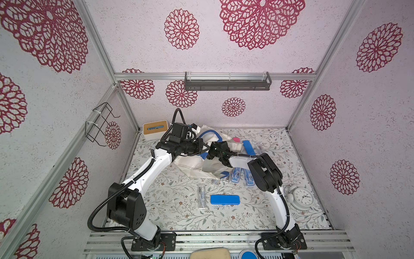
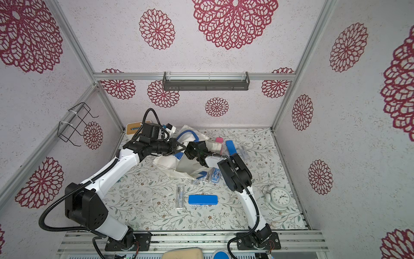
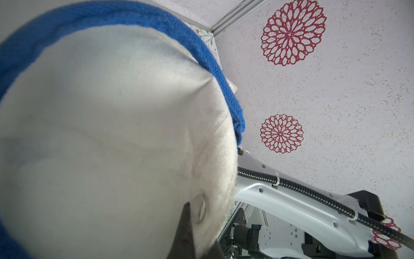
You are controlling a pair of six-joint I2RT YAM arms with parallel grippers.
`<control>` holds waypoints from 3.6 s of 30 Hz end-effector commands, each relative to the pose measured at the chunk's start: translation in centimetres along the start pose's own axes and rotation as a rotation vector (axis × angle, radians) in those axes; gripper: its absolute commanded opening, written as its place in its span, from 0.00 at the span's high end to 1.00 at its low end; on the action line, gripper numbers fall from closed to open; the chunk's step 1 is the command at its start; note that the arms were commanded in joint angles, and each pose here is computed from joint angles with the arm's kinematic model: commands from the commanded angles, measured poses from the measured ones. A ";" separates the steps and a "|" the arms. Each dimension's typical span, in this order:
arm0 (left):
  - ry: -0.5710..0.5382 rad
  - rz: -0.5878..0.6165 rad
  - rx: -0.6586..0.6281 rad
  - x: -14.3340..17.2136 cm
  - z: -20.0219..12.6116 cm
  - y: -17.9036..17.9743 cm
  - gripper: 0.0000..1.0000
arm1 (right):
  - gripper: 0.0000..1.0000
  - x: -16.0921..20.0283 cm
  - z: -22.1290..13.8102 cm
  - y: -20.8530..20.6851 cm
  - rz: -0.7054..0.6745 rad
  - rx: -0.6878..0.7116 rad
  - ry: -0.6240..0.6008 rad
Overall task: Take out the compass set from the canvas bag
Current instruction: Pick up the compass set from the canvas bag, then place the compass set at the center of the board.
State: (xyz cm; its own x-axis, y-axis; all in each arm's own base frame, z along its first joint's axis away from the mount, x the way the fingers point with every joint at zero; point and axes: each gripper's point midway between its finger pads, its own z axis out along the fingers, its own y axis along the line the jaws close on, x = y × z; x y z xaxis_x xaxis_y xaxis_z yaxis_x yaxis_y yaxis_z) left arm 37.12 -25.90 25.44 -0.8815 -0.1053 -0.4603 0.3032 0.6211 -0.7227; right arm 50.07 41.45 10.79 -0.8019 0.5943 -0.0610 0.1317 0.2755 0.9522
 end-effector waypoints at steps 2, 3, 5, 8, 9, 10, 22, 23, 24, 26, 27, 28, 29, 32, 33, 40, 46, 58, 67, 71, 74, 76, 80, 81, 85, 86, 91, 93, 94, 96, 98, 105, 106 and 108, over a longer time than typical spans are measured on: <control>0.004 0.053 0.065 0.2 -0.6 -2.1 1.00 | 0.26 -2.2 -2.1 6.5 -0.051 -0.194 -0.040; 0.003 0.054 0.065 0.1 -0.6 -2.2 1.00 | 0.25 -2.3 -2.0 5.7 -0.036 -0.173 -0.039; 0.003 0.064 0.064 0.0 -0.5 -2.4 1.00 | 0.23 -2.4 -1.7 3.3 0.012 -0.083 -0.039; 0.009 0.069 0.063 0.1 -0.1 -2.7 1.00 | 0.25 -2.5 -1.5 -0.3 0.081 0.047 -0.038; 0.010 0.072 0.064 0.1 -0.1 -2.8 1.00 | 0.27 -2.4 -1.5 -1.7 0.107 0.097 -0.034; 0.014 0.074 0.064 0.2 0.0 -2.9 1.00 | 0.31 -2.3 -1.4 -3.0 0.136 0.136 -0.029; 0.030 0.064 0.067 0.5 0.8 -3.1 1.00 | 0.51 -2.8 -0.4 -4.8 0.194 0.154 -0.033; 0.030 0.062 0.065 0.5 0.8 -3.1 1.00 | 0.53 -3.0 -0.4 -4.6 0.189 0.147 -0.035; 0.030 0.064 0.064 0.5 0.9 -3.1 1.00 | 0.54 -3.0 -0.4 -4.4 0.184 0.139 -0.033; 0.028 0.060 0.054 0.3 0.9 -2.8 1.00 | 0.57 -3.1 -0.6 -3.6 0.168 0.115 -0.033; 0.028 0.057 0.050 0.2 1.0 -2.7 1.00 | 0.58 -3.1 -0.6 -3.3 0.162 0.106 -0.031; 0.028 0.051 0.044 0.1 1.0 -2.4 1.00 | 0.60 -3.1 -0.7 -2.9 0.156 0.097 -0.028; 0.028 0.047 0.040 0.0 1.1 -2.2 1.00 | 0.60 -3.0 -0.7 -2.4 0.151 0.085 -0.025; 0.009 0.030 0.025 -0.8 0.9 -1.4 1.00 | 0.62 -3.0 -1.0 -1.0 0.139 0.051 -0.017; 0.002 0.025 0.020 -1.1 0.8 -1.2 1.00 | 0.62 -3.0 -1.2 -0.4 0.133 0.038 -0.017; -0.074 -0.018 0.001 -3.6 -0.4 0.7 1.00 | 0.64 -2.3 -3.3 2.8 0.095 -0.014 0.000; -0.103 -0.040 0.003 -4.8 -0.9 1.9 1.00 | 0.64 -1.0 -5.3 5.1 0.085 -0.066 0.030; -0.164 -0.074 0.010 -7.1 -2.2 4.0 1.00 | 0.64 0.8 -9.1 10.0 0.073 -0.157 0.071; -0.190 -0.114 0.020 -7.9 -3.4 6.3 1.00 | 0.65 2.0 -12.0 11.4 0.001 -0.151 0.101; -0.200 -0.136 0.022 -8.0 -3.8 7.3 1.00 | 0.65 2.2 -13.2 13.5 -0.044 -0.181 0.102; -0.215 -0.149 0.020 -8.3 -4.2 8.2 1.00 | 0.65 2.3 -14.2 15.4 -0.091 -0.197 0.103; -0.227 -0.159 0.015 -8.6 -4.7 8.9 1.00 | 0.65 2.4 -15.2 16.5 -0.133 -0.198 0.101; -0.252 -0.196 0.009 -8.8 -5.7 10.7 1.00 | 0.64 2.4 -17.0 17.5 -0.212 -0.167 0.097; -0.258 -0.205 0.004 -8.8 -5.8 11.2 1.00 | 0.65 2.4 -17.4 17.6 -0.230 -0.155 0.095; -0.268 -0.241 -0.014 -8.6 -6.4 13.0 1.00 | 0.65 1.9 -19.3 16.9 -0.267 -0.096 0.083; -0.269 -0.248 -0.018 -8.5 -6.5 13.3 1.00 | 0.65 1.7 -19.7 16.4 -0.271 -0.077 0.078; -0.287 -0.288 -0.050 -8.1 -7.5 15.4 1.00 | 0.65 0.1 -22.6 11.5 -0.297 0.097 0.055; -0.299 -0.297 -0.065 -8.1 -8.0 15.9 1.00 | 0.66 -0.1 -23.8 8.3 -0.282 0.193 0.066; -0.304 -0.302 -0.080 -8.0 -8.2 16.2 1.00 | 0.66 -0.1 -24.6 6.5 -0.272 0.240 0.074; -0.315 -0.301 -0.104 -8.1 -8.7 16.6 1.00 | 0.66 0.3 -25.9 3.1 -0.253 0.322 0.097; -0.321 -0.303 -0.139 -8.2 -9.1 16.9 1.00 | 0.66 1.2 -27.5 -0.4 -0.257 0.433 0.133; -0.328 -0.309 -0.254 -8.5 -10.0 18.2 0.97 | 0.65 6.1 -33.3 -10.8 -0.295 0.723 0.309; -0.326 -0.313 -0.269 -8.5 -10.1 18.5 0.95 | 0.64 6.9 -34.0 -11.9 -0.296 0.748 0.333; -0.328 -0.316 -0.300 -8.4 -10.3 18.8 0.89 | 0.65 8.2 -35.0 -13.6 -0.307 0.791 0.379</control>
State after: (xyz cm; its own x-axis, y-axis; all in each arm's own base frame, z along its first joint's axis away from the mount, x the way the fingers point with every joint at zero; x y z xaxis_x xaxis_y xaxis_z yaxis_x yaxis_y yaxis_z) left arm 46.58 -6.35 21.15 -0.7495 -0.5336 -0.3917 -0.0862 0.6654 -0.7415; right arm 23.84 17.19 8.38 -0.9654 0.2580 -0.0375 0.2086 0.8507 0.4825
